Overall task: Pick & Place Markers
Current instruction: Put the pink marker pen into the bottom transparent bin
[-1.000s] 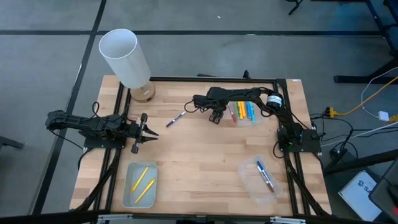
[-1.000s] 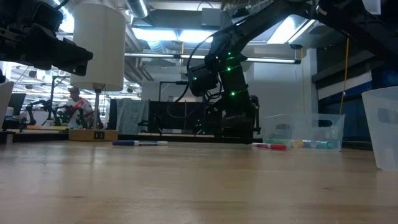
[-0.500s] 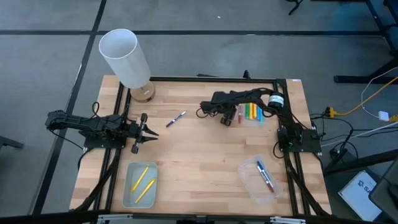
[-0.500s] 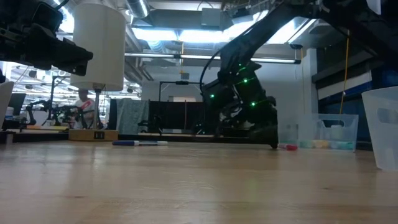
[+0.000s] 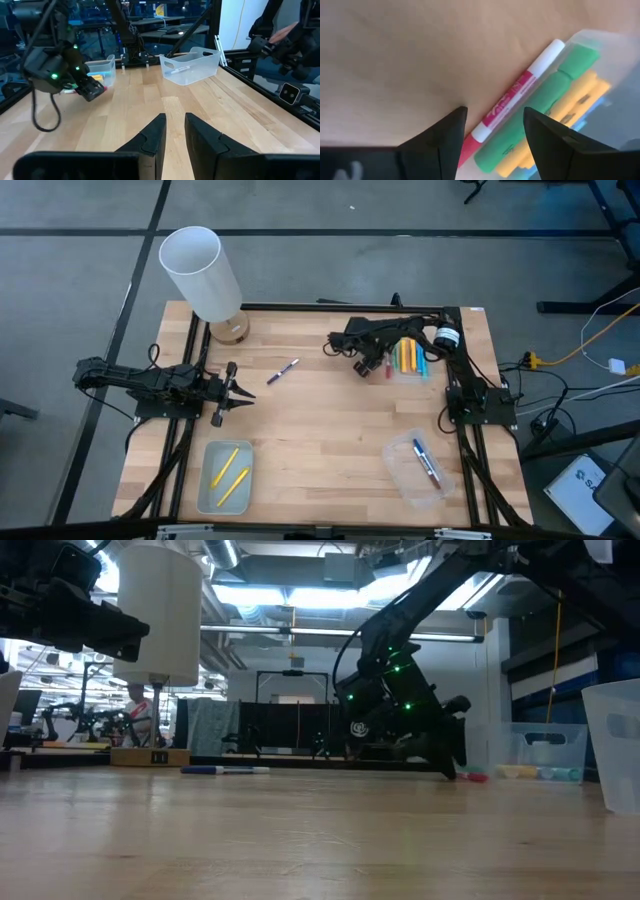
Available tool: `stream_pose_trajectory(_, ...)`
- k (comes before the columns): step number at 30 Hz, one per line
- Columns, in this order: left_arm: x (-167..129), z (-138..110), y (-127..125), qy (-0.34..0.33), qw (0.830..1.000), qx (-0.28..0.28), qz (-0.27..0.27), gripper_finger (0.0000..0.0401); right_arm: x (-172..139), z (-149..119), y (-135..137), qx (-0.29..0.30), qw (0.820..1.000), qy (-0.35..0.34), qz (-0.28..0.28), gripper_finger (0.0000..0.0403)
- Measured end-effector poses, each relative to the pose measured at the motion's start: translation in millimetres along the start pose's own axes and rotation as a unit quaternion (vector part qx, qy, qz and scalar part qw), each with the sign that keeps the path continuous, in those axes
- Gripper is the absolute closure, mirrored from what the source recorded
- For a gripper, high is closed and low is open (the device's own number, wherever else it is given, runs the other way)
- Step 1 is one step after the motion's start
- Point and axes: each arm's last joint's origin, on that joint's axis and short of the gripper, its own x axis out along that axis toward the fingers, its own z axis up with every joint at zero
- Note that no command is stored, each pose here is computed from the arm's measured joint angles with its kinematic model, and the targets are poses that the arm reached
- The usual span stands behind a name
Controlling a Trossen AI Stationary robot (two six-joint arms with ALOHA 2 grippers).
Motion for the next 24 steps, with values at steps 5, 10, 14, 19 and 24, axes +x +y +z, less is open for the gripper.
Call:
stream_pose_trajectory(5,0,0,0,0.0,1.0,0.0,0.0,0.0331,2,3,-4,0.023,0.999,0.021,0.036,0.0199)
stream_pose_trajectory(10,0,0,0,0.0,1.0,0.0,0.0,0.0333,3,4,-4,0.019,0.998,0.032,0.056,0.0199)
stream_pose_trajectory(14,0,0,0,0.0,1.0,0.0,0.0,0.0335,3,4,-4,-0.001,0.998,0.031,0.058,0.0199)
stream_pose_trajectory(19,0,0,0,0.0,1.0,0.0,0.0,0.0332,-8,3,-2,-0.018,1.0,0.01,0.014,0.0199)
stream_pose_trajectory(24,0,0,0,0.0,1.0,0.0,0.0,0.0332,-35,7,2,-0.042,0.998,-0.036,0.019,0.0198)
